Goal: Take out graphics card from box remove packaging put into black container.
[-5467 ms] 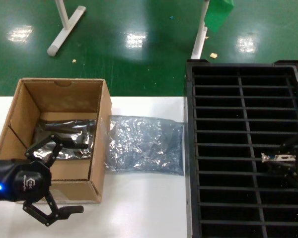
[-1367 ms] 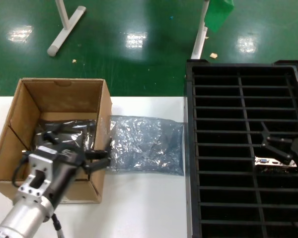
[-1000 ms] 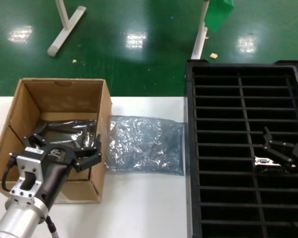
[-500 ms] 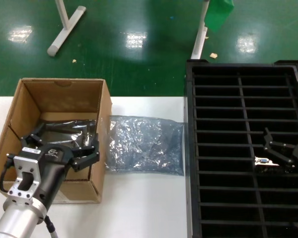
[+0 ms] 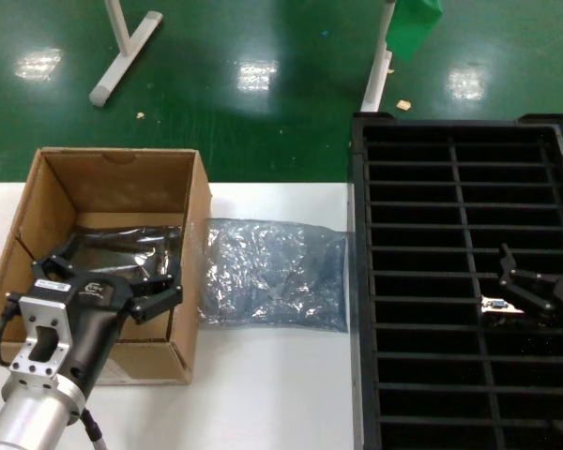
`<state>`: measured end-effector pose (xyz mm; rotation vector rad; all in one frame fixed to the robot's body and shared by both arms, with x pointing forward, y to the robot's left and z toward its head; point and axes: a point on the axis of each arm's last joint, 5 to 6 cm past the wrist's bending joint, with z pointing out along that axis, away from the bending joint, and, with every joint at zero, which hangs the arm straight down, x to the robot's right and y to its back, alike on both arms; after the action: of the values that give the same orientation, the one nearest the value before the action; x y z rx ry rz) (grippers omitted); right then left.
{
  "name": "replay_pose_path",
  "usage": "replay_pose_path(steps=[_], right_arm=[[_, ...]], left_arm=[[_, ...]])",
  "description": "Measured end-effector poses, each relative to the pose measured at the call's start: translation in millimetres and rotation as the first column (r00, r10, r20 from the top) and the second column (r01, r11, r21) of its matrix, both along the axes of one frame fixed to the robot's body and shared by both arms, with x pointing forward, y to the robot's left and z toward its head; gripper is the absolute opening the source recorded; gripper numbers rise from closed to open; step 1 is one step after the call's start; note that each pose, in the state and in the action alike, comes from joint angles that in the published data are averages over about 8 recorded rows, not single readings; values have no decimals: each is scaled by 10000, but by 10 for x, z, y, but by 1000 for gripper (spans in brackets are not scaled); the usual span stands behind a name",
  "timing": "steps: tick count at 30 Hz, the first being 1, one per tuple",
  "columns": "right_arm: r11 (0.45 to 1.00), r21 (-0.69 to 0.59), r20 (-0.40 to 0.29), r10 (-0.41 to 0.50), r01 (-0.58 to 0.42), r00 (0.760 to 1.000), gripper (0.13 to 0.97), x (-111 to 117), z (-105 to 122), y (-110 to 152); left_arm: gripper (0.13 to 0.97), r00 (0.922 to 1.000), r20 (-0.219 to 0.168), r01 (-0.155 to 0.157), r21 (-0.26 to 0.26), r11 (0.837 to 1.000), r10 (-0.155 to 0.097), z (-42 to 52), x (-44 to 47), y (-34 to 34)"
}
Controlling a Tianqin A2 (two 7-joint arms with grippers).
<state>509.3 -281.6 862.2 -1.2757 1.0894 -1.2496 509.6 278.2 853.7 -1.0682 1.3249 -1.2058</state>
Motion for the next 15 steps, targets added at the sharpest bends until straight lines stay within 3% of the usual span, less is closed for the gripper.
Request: replay_pose_path(steps=[15], right_arm=[[9999, 80, -65, -90, 91, 9999, 966, -5, -25, 5]], left_arm=[[966, 9997, 31, -231, -147, 9996, 231, 4, -26, 7]])
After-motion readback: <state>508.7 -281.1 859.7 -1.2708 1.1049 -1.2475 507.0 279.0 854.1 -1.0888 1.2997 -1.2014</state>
